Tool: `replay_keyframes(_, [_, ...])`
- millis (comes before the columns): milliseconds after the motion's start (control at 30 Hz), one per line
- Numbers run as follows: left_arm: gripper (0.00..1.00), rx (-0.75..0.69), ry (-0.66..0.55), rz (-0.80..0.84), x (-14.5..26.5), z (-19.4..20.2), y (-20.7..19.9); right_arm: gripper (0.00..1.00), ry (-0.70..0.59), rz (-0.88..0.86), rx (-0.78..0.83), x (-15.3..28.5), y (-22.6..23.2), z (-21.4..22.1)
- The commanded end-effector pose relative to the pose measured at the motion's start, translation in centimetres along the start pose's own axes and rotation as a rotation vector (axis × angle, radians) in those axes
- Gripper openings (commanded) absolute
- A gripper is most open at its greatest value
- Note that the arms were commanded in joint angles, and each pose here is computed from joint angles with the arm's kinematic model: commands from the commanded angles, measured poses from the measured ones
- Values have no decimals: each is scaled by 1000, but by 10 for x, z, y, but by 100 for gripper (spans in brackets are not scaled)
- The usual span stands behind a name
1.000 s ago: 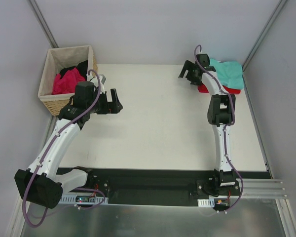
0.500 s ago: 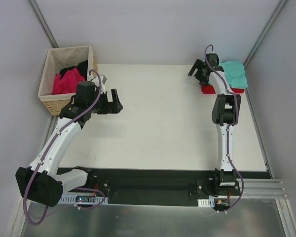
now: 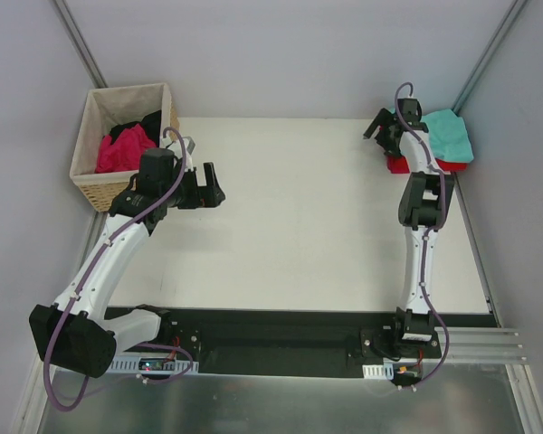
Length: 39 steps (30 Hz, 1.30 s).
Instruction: Fold and stack the t-shirts
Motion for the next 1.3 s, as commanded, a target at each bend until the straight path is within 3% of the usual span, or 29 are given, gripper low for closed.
replay_keyframes(0, [99, -6, -10, -12, -3, -1, 4, 95, -66, 14, 11, 14, -2, -26])
replay_keyframes(133, [99, -6, -16, -16, -1, -2, 4, 95, -57, -92, 120, 31, 37, -9])
replay_keyframes(267, [99, -7, -39, -33, 3, -4, 5, 95, -100, -219, 324, 87, 104, 13])
replay_keyframes(433, [99, 3, -93, -23, 8, -18, 4, 95, -190, -404, 591, 207, 184, 47])
replay_keyframes(500, [99, -27, -122, 10, 15, -31, -2, 96, -247, -384, 716, 238, 189, 59])
replay_keyframes(533, [99, -40, -132, 10, 18, -35, -3, 95, -298, -441, 768, 281, 206, 71])
replay_keyframes(600, [99, -70, -166, 4, 25, -48, -4, 95, -379, -418, 837, 310, 207, 78])
replay_keyframes(633, [99, -87, -179, -9, 27, -53, -2, 95, -428, -463, 864, 345, 214, 83])
replay_keyframes(767, [99, -88, -202, -195, 37, -75, 23, 95, -411, -552, 802, 389, 202, 89])
replay_keyframes(867, [99, -90, -191, -433, 41, -84, 60, 96, -263, -656, 804, 413, 181, 117])
replay_keyframes(933, [99, -55, -159, -499, 35, -85, 80, 95, -250, -711, 808, 423, 173, 134])
replay_keyframes(967, [99, -25, -163, -524, 36, -89, 88, 95, -230, -656, 813, 408, 154, 149])
replay_keyframes(1000, [99, 40, -156, -545, 36, -88, 104, 95, -309, -704, 794, 432, 153, 147])
replay_keyframes(1100, [99, 73, -100, -577, 20, -85, 122, 95, -350, -699, 762, 446, 129, 153])
replay_keyframes(1267, [99, 107, -43, -689, -11, -98, 160, 95, -330, -710, 775, 455, 108, 165])
Point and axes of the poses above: each gripper's point midway between its finger pads, its own x axis back along the fingers, its own y axis along the line the jaws close on, z = x × y, the point moved 5 cm from there along x, back along the fingers, and after that the axes turned 11 degrees about -x, right-handed, at the moved point
